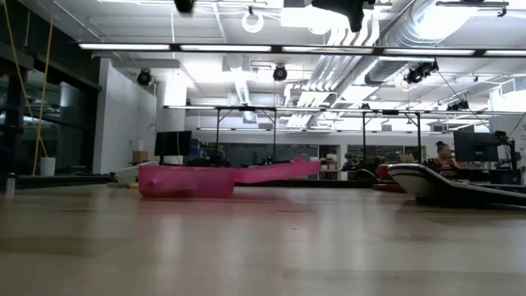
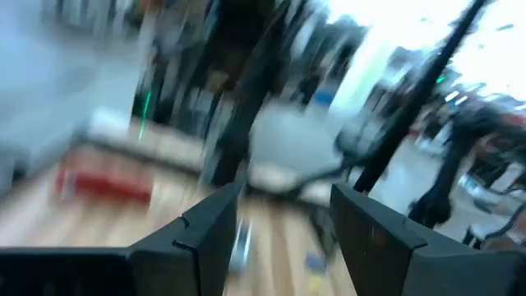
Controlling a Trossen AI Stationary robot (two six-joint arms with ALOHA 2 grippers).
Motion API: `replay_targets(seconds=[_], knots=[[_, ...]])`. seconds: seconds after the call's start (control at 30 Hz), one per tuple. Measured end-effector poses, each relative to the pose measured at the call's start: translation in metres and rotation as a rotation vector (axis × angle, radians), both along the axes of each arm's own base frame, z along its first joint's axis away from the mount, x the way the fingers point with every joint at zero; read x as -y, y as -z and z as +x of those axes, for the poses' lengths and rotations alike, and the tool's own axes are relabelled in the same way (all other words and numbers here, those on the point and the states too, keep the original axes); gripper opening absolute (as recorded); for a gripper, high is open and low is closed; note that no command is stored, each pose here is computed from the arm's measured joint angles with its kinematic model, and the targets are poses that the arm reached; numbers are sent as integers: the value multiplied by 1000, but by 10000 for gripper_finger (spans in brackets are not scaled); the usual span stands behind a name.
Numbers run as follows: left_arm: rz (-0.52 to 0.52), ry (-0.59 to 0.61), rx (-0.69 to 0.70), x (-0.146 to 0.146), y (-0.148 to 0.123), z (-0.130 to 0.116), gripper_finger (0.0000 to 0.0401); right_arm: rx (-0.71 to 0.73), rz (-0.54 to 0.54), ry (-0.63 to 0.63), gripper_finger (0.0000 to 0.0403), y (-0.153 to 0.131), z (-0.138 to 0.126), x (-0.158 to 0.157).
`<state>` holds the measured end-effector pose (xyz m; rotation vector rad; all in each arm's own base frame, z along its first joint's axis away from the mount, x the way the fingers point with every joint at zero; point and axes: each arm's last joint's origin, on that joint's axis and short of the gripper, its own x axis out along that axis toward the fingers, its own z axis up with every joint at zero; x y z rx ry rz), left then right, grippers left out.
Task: Pack school essentials
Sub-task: Put the blue eraser into the pink pencil box
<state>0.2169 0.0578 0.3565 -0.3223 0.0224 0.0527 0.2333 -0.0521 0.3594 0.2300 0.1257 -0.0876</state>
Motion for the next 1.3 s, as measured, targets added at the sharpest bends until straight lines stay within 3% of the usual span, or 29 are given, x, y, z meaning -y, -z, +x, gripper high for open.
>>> replay_targets(seconds=[0.1, 0.2, 0.4, 0.73, 0.8, 0.87, 0.97, 1.07, 1.3], knots=[[105, -15, 141, 10, -23, -21, 186, 0, 2, -1, 197, 0, 0, 0], [164, -43, 188, 15, -32, -33, 186, 0, -2, -1, 197, 0, 0, 0], [178, -69, 206, 16, -35, -39, 186, 2, -3, -1, 197, 0, 0, 0], [167, -65, 162, 13, -28, -29, 186, 2, -1, -1, 197, 0, 0, 0], [165, -65, 153, 13, -27, -29, 186, 2, 45, 2, 197, 0, 0, 0], [161, -64, 137, 13, -25, -29, 186, -30, 159, 7, 197, 4, -1, -1], [139, -67, 108, 13, -22, -28, 186, -189, 361, 15, 197, 20, -4, -7], [107, -70, 92, 12, -20, -28, 186, -445, 517, 25, 197, 42, -11, -26], [105, -69, 84, 13, -20, -28, 186, -1005, 776, 260, 197, 82, -35, -88]])
